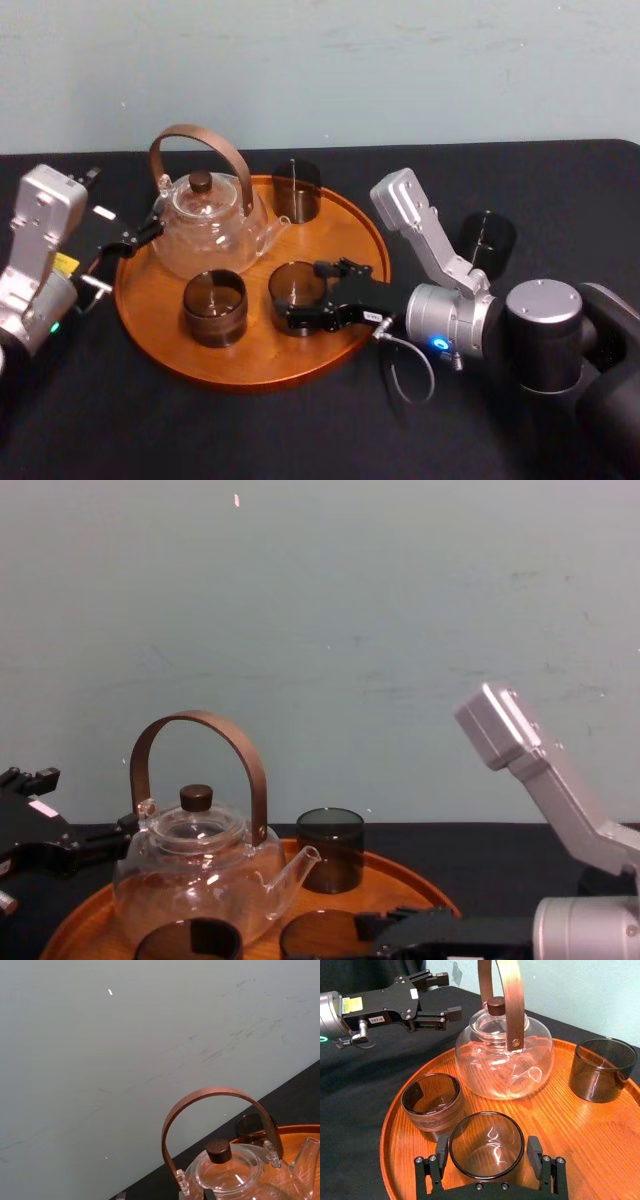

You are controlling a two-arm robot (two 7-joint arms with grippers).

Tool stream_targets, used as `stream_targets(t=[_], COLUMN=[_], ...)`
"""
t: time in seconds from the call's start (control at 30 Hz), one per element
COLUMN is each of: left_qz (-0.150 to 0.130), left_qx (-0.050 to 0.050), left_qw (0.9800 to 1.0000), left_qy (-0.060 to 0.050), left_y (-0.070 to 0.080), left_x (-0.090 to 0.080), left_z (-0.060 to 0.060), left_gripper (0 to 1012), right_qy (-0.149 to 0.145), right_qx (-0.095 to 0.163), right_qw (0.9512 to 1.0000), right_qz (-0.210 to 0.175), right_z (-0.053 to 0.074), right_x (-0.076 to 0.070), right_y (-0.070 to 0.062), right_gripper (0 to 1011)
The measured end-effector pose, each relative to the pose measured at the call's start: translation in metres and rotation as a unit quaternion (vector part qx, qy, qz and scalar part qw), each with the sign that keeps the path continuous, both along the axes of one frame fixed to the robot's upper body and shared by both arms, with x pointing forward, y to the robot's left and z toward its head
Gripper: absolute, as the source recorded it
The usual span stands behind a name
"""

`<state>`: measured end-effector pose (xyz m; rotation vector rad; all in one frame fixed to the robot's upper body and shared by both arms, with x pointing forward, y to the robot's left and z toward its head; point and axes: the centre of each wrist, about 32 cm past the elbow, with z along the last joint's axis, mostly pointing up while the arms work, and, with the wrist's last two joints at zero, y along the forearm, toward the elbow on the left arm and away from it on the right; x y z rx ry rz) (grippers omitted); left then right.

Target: Pick up the glass from the table and place it on the tray.

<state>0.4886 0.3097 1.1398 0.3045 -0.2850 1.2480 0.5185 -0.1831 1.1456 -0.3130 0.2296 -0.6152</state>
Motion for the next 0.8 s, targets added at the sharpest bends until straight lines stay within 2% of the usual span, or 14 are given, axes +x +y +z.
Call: stream_targets(t=[0.43, 0.8], left_qz=[0.0, 0.0], left_qx=[0.0, 0.0], left_qw=[1.0, 1.0], left_qy=[0.0, 0.0], left_y=[0.0, 0.0], left_x=[0.0, 0.0], left_z=[0.0, 0.0], left_gripper=[1002, 1001], right_qy=[-0.023, -0.045], right_qx=[0.003, 0.007], right_qw=[0.9997, 0.9989], right_qz=[0.001, -0.006], right_z=[0.012, 0.02], right_x=[-0.016, -0.036], right_y=[-0.01, -0.026], right_gripper=[1002, 1002])
